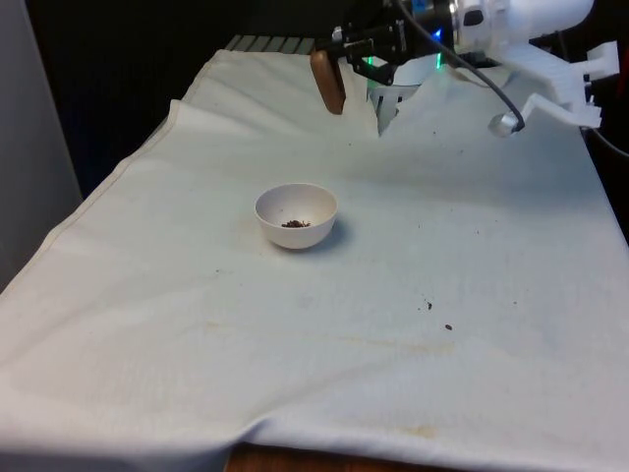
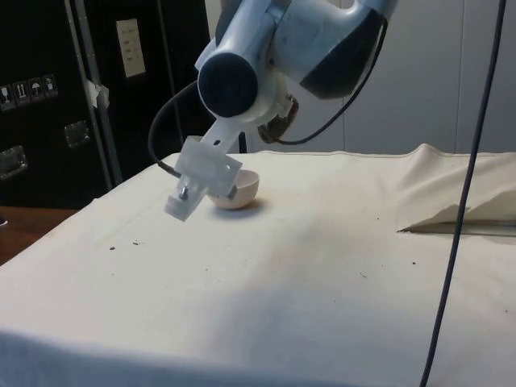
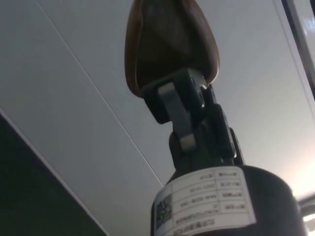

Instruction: Pour the coffee beans from the cup into the bowl.

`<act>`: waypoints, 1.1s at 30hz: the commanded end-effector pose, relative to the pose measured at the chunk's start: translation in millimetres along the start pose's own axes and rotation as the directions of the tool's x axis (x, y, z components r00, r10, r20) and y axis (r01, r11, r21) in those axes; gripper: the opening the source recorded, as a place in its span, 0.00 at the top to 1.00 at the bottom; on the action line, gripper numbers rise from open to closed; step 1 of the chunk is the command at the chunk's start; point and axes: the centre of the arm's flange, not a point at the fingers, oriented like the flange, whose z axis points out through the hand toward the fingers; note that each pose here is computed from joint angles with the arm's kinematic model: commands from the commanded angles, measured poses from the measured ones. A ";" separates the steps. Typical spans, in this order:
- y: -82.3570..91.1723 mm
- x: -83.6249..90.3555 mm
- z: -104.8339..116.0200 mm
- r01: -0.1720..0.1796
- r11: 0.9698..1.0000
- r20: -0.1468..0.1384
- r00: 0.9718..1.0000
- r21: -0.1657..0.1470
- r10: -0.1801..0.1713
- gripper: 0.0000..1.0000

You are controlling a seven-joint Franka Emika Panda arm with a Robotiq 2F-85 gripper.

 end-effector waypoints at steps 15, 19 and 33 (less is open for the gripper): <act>-8.1 -1.4 0.8 -0.045 0.994 0.037 0.998 0.101 0.042 1.00; -10.4 -1.3 1.7 -0.063 0.990 0.049 0.997 0.128 0.057 1.00; -16.6 -1.0 3.8 -0.115 0.974 0.077 0.992 0.197 0.101 1.00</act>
